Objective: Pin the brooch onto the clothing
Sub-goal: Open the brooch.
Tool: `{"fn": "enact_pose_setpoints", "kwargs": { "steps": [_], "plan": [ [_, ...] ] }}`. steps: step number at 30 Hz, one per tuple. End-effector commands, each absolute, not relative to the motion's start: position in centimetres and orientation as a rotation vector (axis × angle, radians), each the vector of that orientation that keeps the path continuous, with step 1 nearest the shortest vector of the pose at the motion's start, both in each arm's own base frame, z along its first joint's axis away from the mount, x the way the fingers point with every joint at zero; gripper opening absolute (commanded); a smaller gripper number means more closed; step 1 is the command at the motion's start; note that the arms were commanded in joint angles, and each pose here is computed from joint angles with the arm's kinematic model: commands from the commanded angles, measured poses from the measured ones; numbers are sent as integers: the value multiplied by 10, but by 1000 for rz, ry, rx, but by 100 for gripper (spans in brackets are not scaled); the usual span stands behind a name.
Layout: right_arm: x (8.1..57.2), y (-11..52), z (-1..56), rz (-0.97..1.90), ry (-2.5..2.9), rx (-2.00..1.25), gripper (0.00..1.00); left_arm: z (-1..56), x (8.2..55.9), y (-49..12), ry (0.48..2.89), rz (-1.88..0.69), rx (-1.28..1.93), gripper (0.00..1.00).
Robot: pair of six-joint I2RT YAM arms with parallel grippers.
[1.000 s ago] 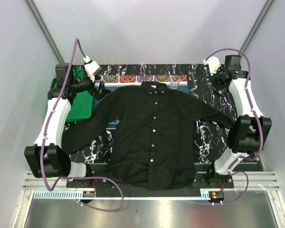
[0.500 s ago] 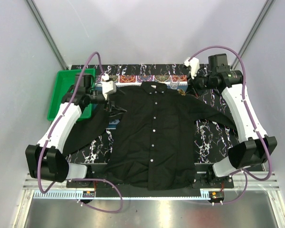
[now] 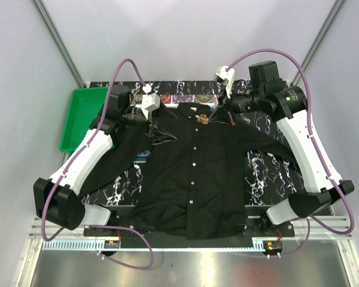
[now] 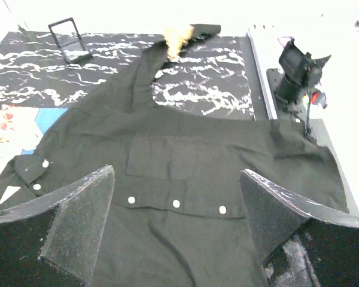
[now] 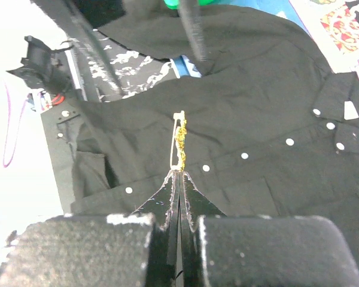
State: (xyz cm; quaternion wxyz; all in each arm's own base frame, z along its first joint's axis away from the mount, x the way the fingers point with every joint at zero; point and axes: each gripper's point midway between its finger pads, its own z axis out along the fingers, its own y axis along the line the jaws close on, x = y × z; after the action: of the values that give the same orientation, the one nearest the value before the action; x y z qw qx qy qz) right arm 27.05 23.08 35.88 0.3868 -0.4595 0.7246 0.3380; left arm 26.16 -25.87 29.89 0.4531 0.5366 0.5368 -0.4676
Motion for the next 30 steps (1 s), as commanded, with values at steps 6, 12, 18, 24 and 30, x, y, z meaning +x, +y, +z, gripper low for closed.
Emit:
{"fn": "enact_pose_setpoints", "kwargs": {
  "steps": [6, 12, 18, 24, 30],
  "plan": [
    [231, 254, 414, 1003, 1699, -1173, 0, 374, 259, -279, 1186, -1270, 1128, 82],
    [223, 259, 430, 1041, 1663, -1169, 0, 391, 242, -289, 1167, -1417, 1054, 73],
    [216, 262, 440, 1057, 1630, -1181, 0, 418, 227, -293, 1076, -1464, 1042, 70],
    [212, 263, 449, 1063, 1595, -1191, 0, 424, 224, -297, 1075, -1486, 1027, 66],
    [205, 265, 453, 1079, 1579, -1202, 0, 431, 221, -298, 1068, -1504, 1005, 66]
  ]
}}
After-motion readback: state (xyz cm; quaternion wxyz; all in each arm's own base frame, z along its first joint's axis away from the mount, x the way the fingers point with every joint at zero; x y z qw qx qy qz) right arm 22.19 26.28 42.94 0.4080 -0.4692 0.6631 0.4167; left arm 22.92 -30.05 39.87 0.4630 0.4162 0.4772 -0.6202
